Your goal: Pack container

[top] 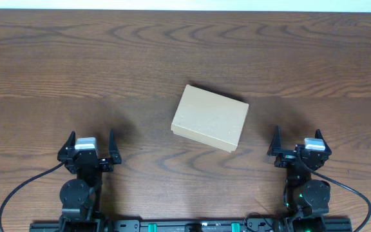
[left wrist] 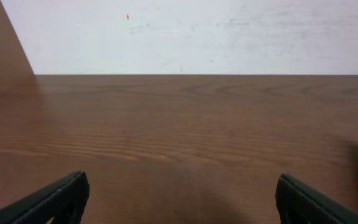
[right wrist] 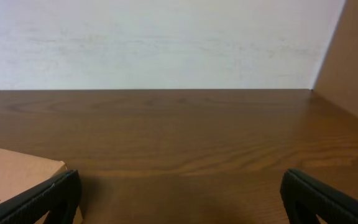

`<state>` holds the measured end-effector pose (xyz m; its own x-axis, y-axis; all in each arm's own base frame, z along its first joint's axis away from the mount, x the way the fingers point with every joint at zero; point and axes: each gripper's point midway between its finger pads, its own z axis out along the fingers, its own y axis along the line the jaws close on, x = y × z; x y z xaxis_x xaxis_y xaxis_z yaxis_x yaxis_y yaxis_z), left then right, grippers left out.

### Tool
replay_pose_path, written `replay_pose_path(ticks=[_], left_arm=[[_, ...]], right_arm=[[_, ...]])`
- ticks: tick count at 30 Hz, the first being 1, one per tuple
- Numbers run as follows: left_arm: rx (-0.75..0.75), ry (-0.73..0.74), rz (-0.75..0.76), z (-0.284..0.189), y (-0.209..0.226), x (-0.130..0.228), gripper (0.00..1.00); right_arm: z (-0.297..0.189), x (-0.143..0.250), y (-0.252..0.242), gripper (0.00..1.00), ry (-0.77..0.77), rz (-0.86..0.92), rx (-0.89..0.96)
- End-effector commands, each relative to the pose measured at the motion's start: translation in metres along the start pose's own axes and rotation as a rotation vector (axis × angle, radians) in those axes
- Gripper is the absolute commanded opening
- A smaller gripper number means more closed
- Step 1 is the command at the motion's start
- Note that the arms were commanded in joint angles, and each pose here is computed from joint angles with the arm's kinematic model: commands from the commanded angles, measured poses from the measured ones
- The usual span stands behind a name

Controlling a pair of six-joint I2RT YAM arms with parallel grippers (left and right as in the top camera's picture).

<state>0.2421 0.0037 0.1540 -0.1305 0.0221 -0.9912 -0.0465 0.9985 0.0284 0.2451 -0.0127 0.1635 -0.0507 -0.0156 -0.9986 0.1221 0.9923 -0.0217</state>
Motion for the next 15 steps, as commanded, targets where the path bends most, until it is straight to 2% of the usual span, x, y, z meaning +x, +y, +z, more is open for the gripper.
replay_pose_path(ticks=[1, 15], left_arm=[[0.02, 0.038, -0.01, 0.0027, -0.0036, 0.0183, 0.96], [0.043, 0.041, -0.016, 0.0027, -0.0069, 0.0191, 0.95]], right_arm=[[-0.0001, 0.0004, -0.0042, 0.99, -0.001, 0.014, 0.02], [-0.0001, 0.0004, -0.0042, 0.99, -0.001, 0.014, 0.02]])
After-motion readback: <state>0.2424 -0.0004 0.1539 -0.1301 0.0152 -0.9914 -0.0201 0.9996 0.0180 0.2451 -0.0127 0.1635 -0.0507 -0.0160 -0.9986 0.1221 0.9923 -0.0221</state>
